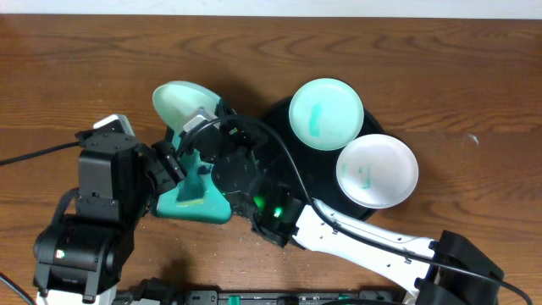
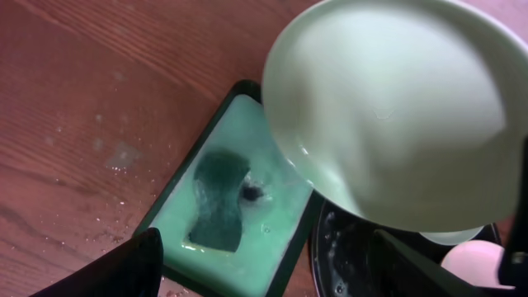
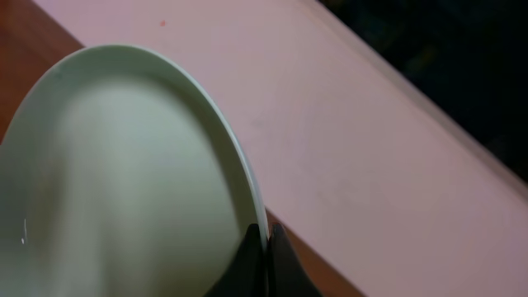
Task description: Clean dirty plates on tray and stack at the side
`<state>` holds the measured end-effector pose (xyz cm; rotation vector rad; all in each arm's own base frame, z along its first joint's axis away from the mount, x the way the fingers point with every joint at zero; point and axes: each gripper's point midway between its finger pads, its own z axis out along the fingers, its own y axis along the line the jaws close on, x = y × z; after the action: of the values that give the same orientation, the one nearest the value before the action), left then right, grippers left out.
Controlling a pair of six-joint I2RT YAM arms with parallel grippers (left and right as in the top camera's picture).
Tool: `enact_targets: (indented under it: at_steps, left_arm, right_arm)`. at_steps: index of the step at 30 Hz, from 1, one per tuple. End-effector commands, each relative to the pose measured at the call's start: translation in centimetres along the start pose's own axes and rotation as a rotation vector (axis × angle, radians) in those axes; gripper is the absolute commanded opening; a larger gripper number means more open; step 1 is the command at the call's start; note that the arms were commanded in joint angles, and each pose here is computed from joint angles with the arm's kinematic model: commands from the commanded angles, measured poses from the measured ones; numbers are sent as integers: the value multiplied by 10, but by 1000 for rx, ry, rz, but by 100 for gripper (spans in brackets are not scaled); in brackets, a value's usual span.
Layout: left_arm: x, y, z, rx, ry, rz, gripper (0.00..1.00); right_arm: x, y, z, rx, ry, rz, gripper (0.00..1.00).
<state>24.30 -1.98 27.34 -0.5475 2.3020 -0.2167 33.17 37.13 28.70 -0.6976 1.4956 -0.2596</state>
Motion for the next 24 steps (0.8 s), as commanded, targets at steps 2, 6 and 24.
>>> enact_targets:
  at_steps: [2,6,24]
  left_arm:
    - [-4,-1,-3,5,-10,1,79]
    - [-4,-1,-3,5,-10,1,79]
    - [-4,-1,-3,5,-10,1,79]
  right_arm:
    - [-15,-18,-10,54,-12,-38,1]
    - [-19,-22,-12,60,-25,-23,1]
    - [88,-29,30,-236,328,690,1]
